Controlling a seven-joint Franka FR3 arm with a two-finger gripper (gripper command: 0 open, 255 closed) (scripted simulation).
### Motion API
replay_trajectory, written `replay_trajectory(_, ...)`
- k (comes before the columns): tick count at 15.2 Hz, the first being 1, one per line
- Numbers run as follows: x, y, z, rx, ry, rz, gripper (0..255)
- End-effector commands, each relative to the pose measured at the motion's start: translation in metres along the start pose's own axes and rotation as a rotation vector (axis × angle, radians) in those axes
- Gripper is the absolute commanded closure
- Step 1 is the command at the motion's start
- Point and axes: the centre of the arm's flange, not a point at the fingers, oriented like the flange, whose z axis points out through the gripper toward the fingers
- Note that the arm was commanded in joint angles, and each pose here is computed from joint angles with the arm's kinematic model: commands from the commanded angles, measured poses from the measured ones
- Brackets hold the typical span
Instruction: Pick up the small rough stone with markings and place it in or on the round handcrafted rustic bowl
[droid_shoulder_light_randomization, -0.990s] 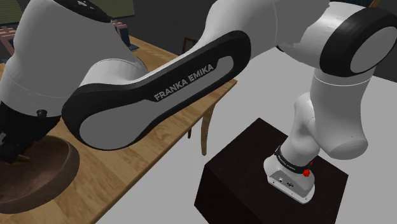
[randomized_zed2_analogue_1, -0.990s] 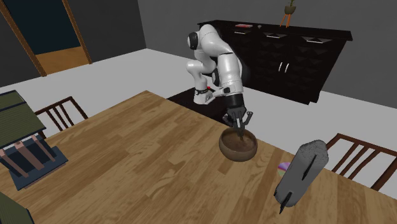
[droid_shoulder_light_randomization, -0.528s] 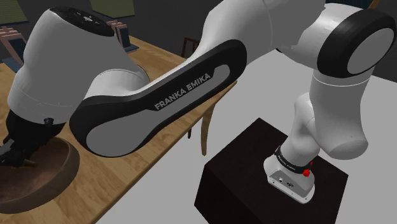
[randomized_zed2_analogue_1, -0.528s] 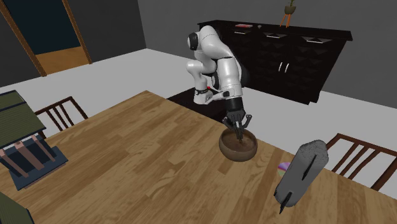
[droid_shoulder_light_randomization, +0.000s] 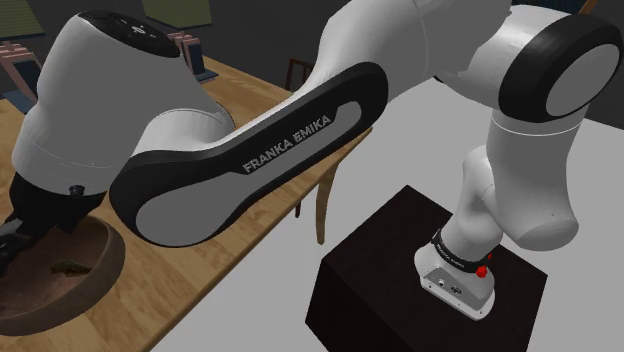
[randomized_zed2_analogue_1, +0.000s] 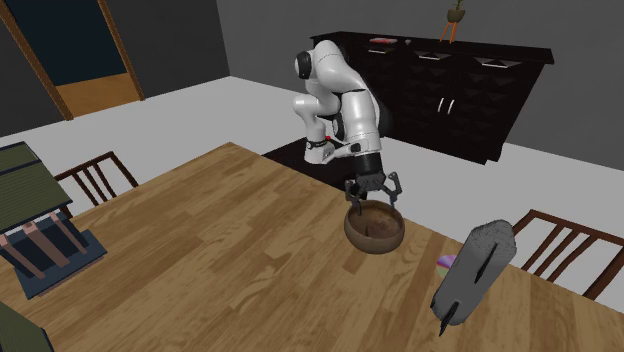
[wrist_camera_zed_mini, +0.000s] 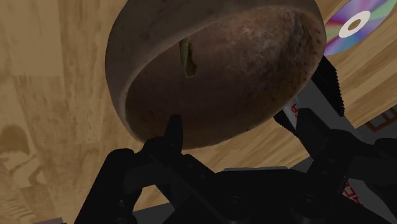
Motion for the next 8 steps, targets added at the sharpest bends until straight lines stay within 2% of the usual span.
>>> replay_trajectory(1, 0.000, 0.000, 0.000, 0.000, 0.000, 0.000, 0)
replay_trajectory(5, 0.000, 0.000, -0.050, 0.000, 0.000, 0.000, 0)
replay_trajectory(8, 0.000, 0.000, -0.050, 0.000, 0.000, 0.000, 0)
